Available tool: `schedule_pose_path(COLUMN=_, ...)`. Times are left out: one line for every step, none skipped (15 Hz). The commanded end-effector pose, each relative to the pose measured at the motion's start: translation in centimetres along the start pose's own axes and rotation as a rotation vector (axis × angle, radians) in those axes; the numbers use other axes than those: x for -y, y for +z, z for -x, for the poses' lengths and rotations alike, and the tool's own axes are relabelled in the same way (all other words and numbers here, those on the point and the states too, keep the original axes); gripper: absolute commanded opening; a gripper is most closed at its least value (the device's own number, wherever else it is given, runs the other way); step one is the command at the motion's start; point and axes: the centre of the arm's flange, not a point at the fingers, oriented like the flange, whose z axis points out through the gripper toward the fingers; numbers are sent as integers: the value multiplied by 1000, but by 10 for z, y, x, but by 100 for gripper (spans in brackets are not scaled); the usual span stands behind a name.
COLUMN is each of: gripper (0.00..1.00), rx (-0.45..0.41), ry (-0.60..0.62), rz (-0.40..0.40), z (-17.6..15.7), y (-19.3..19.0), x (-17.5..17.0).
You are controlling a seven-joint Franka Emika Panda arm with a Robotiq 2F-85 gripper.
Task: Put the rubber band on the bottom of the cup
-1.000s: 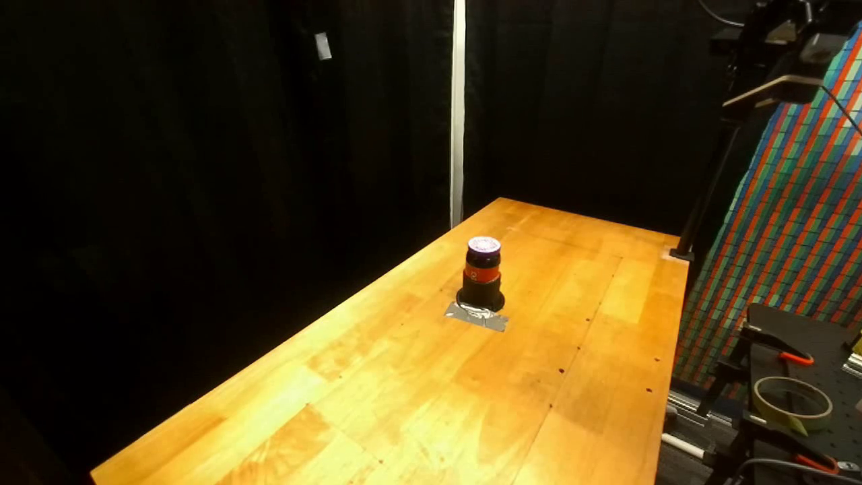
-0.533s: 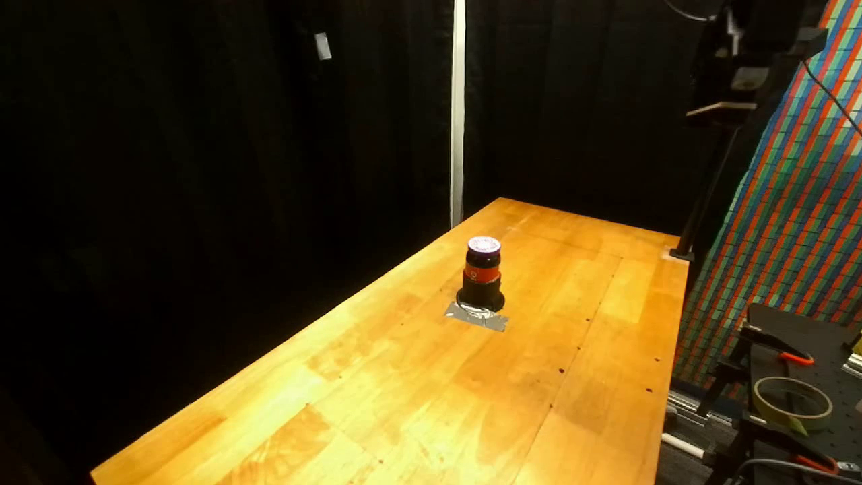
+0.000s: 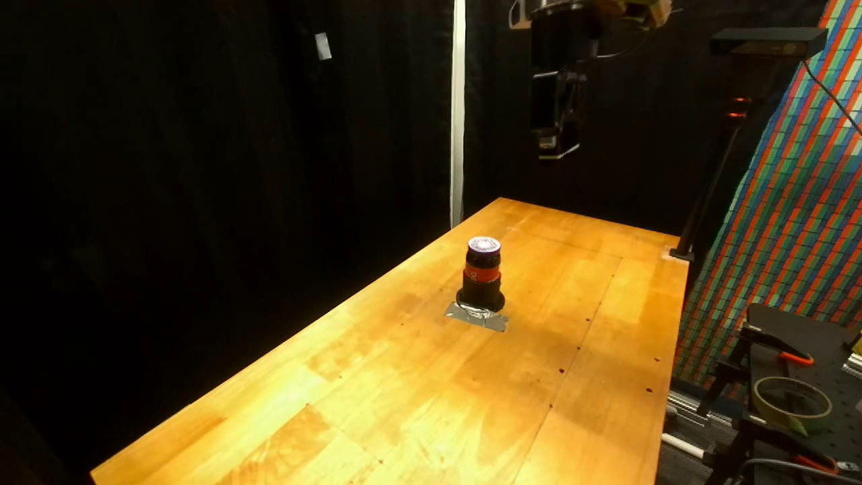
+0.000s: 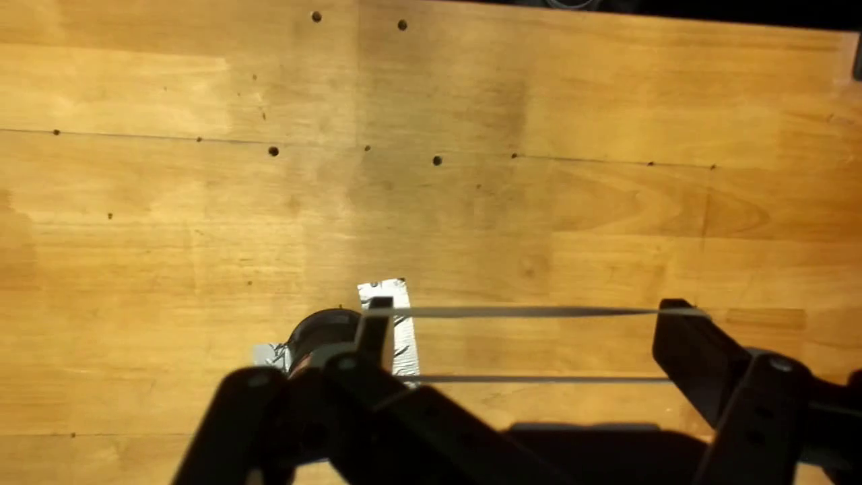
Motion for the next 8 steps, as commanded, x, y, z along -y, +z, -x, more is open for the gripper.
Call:
schedule_pose_path(gripper=100, rx=19, ry=83, rz=34, z=-93, y=4, x=-18)
schedule_pose_path(gripper=100, rx=24, ry=98, rz=32, z=-112, y=12, x=-26)
schedule_pose_path(gripper=100, rx=5, ry=123, rz=43, z=-129, y=23, x=-37)
schedule_pose_path(gripper=100, rx=7, ry=137, rz=44, z=-147, y=33, x=-45)
schedule_pose_path(gripper=100, rx=-1, ry=147, rz=45, z=-164, y=43, x=-54)
schedule_pose_path(gripper=100, rx=-1, ry=157, rz=41, z=-181, y=53, x=-61)
schedule_pose_path(gripper=100, rx=-9, ry=166, rz=41, z=-194, y=64, x=-70)
schedule_pose_path(gripper=100, rx=-4, ry=174, rz=41, z=-203, y=75, x=-77)
